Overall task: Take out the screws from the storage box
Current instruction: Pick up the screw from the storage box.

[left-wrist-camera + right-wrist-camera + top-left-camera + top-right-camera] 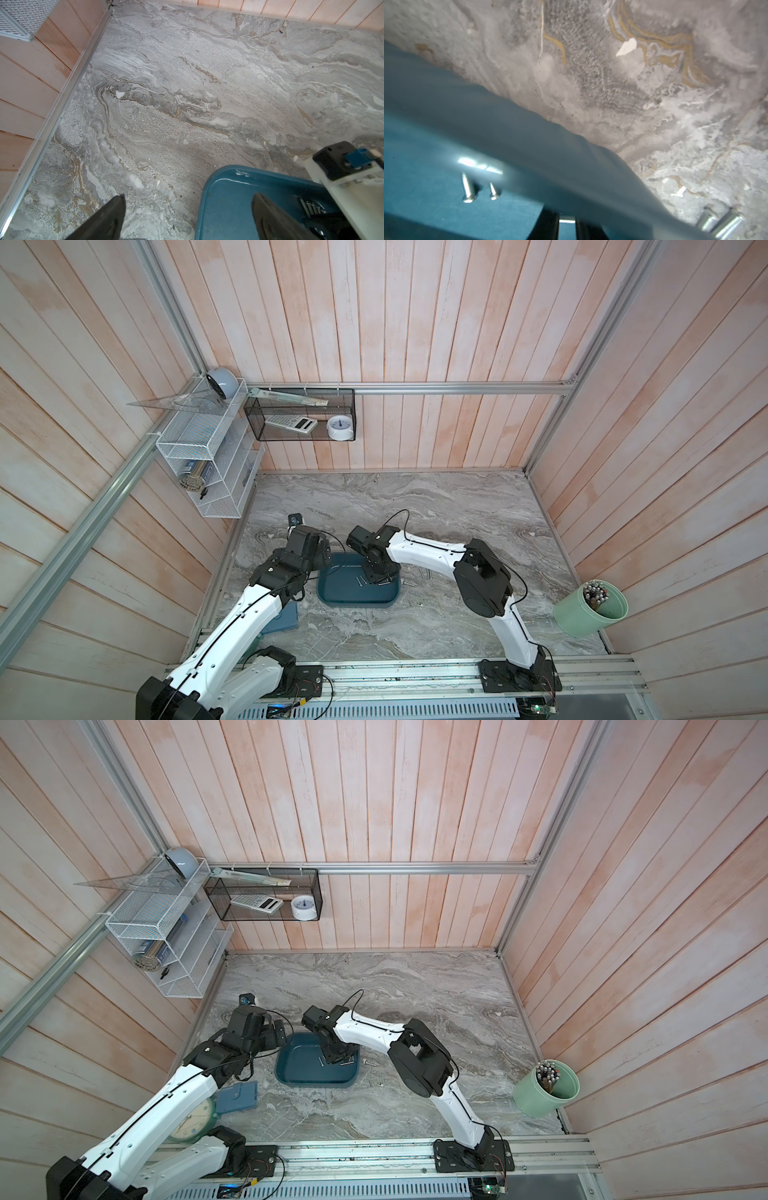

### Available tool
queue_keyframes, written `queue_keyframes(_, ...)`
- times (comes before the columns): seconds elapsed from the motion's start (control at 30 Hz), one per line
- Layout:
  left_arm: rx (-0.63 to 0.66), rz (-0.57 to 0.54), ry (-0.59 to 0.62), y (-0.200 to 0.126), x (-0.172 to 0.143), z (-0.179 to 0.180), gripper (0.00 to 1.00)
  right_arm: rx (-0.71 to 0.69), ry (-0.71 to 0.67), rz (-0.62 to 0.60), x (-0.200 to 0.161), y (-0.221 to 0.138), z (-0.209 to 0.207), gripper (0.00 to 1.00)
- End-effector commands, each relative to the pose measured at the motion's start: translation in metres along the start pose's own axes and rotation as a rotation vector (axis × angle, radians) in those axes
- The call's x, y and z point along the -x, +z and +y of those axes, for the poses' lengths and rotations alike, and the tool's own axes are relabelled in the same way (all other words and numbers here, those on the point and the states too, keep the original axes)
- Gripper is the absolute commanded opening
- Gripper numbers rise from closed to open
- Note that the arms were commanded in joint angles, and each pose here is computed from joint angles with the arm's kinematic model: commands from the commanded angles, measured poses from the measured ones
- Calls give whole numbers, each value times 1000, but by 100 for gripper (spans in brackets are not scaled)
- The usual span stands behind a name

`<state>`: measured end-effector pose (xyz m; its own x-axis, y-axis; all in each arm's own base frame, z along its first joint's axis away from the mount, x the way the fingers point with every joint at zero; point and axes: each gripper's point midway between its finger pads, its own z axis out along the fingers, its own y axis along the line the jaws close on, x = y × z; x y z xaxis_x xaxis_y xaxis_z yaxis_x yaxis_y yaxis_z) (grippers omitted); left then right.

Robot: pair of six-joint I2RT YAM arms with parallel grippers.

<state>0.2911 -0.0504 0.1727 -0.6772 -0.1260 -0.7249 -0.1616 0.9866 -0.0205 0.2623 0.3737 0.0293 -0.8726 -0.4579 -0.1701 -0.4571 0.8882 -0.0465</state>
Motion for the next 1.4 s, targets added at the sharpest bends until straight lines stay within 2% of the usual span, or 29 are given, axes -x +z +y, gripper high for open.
queue_keyframes(0.0, 4, -7, -3, 2, 3, 0, 100, -44, -9, 20, -3, 8, -8, 20)
queue_keyframes(0.77, 15, 9, 3, 5, 1, 1, 100, -47, -13, 112, -16, 42, -3, 13)
queue_keyframes(0.93, 18, 5, 1, 5, 2, 2, 100, -41, -14, 41, -1, 15, -4, 9)
queue_keyframes(1.17, 16, 1, -4, 4, 3, 2, 100, 79, 25, -98, 21, -44, 6, 9)
queue_keyframes(1.37, 19, -3, -5, 3, 4, 4, 100, 136, 68, -146, 21, -65, 1, 9)
